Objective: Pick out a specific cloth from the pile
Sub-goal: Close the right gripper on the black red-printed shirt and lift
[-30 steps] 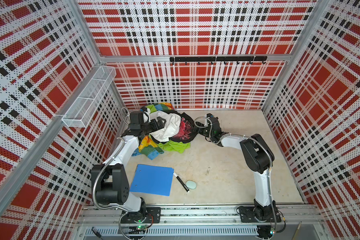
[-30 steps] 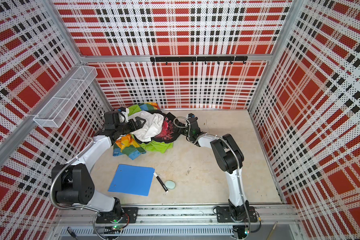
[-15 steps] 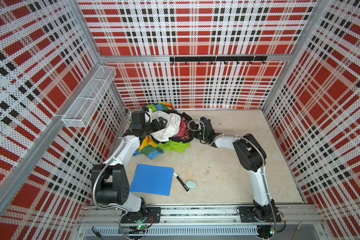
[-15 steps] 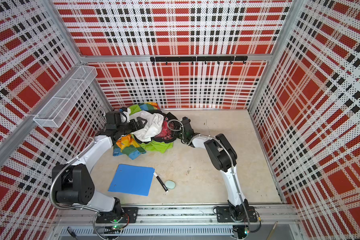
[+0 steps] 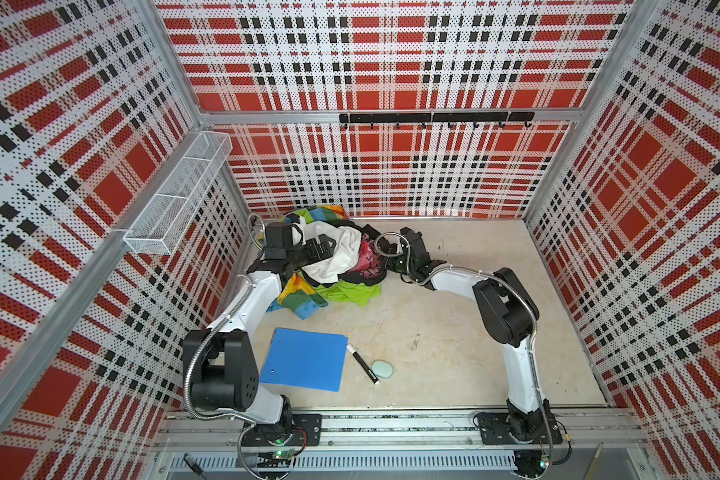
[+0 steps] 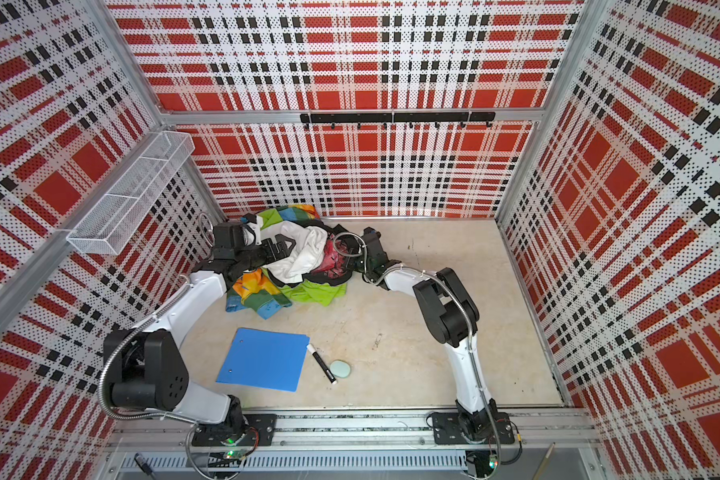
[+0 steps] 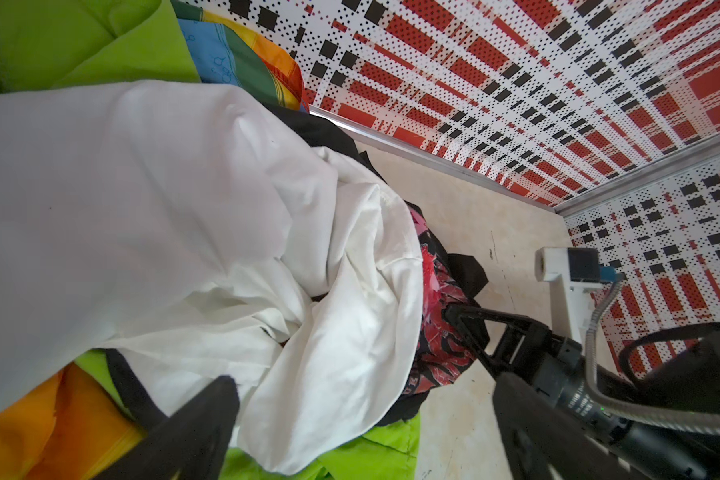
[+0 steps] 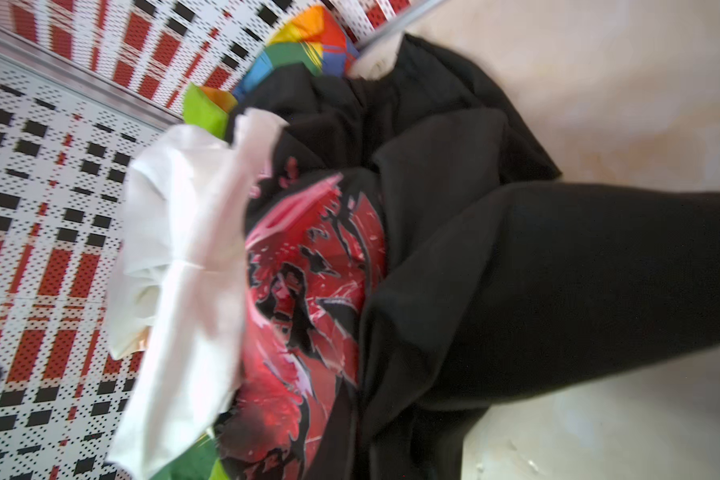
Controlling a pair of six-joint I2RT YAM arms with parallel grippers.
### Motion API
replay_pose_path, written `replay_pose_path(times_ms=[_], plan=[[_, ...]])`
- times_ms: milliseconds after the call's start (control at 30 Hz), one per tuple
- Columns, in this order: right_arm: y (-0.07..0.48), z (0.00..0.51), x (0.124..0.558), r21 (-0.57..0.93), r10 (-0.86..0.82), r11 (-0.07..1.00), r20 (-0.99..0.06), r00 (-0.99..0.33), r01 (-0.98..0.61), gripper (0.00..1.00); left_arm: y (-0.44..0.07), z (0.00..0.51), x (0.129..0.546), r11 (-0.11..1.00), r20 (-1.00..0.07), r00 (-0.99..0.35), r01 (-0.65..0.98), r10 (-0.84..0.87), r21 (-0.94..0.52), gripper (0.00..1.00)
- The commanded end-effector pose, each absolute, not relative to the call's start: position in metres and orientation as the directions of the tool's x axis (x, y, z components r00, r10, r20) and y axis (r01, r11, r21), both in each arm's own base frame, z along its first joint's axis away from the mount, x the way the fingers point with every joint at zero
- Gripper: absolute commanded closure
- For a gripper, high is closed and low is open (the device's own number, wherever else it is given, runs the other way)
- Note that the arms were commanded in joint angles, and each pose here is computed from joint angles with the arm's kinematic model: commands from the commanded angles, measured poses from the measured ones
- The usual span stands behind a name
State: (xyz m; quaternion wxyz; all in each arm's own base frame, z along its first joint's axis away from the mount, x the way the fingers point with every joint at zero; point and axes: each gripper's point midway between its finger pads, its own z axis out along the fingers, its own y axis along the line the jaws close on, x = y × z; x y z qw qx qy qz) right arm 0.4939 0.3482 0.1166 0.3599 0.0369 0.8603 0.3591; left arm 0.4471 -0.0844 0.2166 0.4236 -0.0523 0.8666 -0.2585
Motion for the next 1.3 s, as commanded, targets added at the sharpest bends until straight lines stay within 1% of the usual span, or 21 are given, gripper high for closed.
replay_pose_path(times_ms=[0,300,633,1067,1267], plan=[[0.345,0.174,0.495,0.615,0.324,0.737,-0.685,-0.653,-0.279,1.0,-0.085,0.233,0.448,0.867,-0.741,-0.603,0.155,-0.297,-0.473,0.01],[0.338,0.217,0.498,0.558,0.299,0.766,-0.749,-0.592,-0.319,1.0,-0.089,0.232,0.448,0.859,-0.733,-0.611,0.162,-0.299,-0.486,0.01],[0.34,0.281,0.505,0.506,0.279,0.774,-0.812,-0.513,-0.381,1.0,-0.094,0.226,0.449,0.844,-0.715,-0.629,0.169,-0.305,-0.509,0.01],[0.369,0.346,0.502,0.407,0.194,0.775,-0.881,-0.432,-0.483,1.0,-0.094,0.237,0.447,0.843,-0.734,-0.606,0.184,-0.308,-0.505,0.01],[0.381,0.378,0.495,0.375,0.188,0.756,-0.91,-0.37,-0.537,1.0,-0.094,0.241,0.445,0.841,-0.742,-0.595,0.194,-0.309,-0.506,0.0]])
